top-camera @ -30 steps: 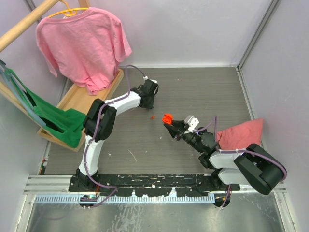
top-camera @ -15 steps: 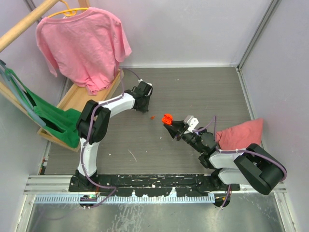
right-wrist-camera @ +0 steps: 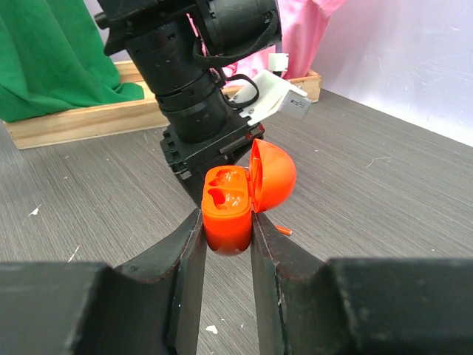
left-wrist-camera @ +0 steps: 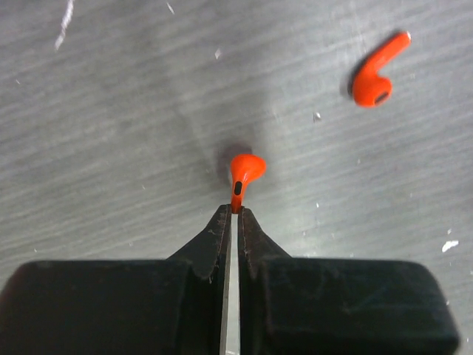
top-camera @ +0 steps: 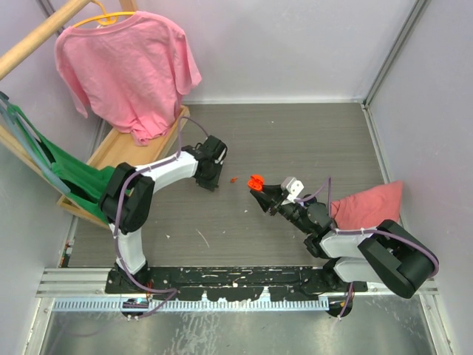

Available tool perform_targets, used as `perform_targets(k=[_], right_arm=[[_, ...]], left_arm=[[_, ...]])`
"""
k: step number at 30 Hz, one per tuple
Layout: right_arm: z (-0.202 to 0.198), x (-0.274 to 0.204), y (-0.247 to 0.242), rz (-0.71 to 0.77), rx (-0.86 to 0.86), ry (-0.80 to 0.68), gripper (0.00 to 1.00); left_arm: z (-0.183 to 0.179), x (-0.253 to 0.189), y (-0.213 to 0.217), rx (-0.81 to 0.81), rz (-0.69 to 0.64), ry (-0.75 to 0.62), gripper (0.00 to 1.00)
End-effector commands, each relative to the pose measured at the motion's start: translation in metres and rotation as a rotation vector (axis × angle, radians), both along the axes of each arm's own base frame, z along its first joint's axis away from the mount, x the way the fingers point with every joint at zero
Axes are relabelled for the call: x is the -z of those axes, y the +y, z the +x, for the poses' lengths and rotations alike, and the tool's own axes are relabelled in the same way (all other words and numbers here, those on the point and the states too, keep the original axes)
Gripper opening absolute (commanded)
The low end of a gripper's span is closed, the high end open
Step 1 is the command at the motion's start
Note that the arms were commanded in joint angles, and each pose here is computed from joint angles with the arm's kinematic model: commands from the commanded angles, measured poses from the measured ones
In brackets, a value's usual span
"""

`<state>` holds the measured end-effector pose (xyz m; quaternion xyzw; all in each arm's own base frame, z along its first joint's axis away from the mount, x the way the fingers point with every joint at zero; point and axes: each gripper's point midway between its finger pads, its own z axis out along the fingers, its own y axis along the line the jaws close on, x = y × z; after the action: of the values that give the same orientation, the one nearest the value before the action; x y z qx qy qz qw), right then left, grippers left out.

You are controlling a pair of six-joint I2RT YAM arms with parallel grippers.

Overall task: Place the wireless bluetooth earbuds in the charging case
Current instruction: Move the earbud to the center of the board, then pick up the earbud from the center of the board.

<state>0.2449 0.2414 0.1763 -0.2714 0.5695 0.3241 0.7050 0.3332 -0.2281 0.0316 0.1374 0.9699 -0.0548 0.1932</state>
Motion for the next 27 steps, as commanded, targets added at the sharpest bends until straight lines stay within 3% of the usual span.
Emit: perform_targets(k=[1, 15, 22, 27], right_arm=[[0.002, -0.026, 0.002, 0.047, -0.003, -0.070, 0.01], [0.003, -0.024, 0.003, 0.044, -0.004, -0.064, 0.01], [0.003, -0.024, 0.003, 0.043, -0.004, -0.062, 0.01], [0.003, -0.024, 0.003, 0.040, -0.005, -0.063, 0.01]], left_arm=[[-0.018, -0.021, -0.002, 0.014, -0.033, 0.016, 0.06], [-0.016, -0.018, -0.006, 0.022, -0.028, 0.041, 0.15], [-0.007, -0.027, -0.014, 0.034, -0.054, 0.018, 0.34], [-0.001, -0.021, -0.016, 0.038, -0.032, 0.020, 0.36]])
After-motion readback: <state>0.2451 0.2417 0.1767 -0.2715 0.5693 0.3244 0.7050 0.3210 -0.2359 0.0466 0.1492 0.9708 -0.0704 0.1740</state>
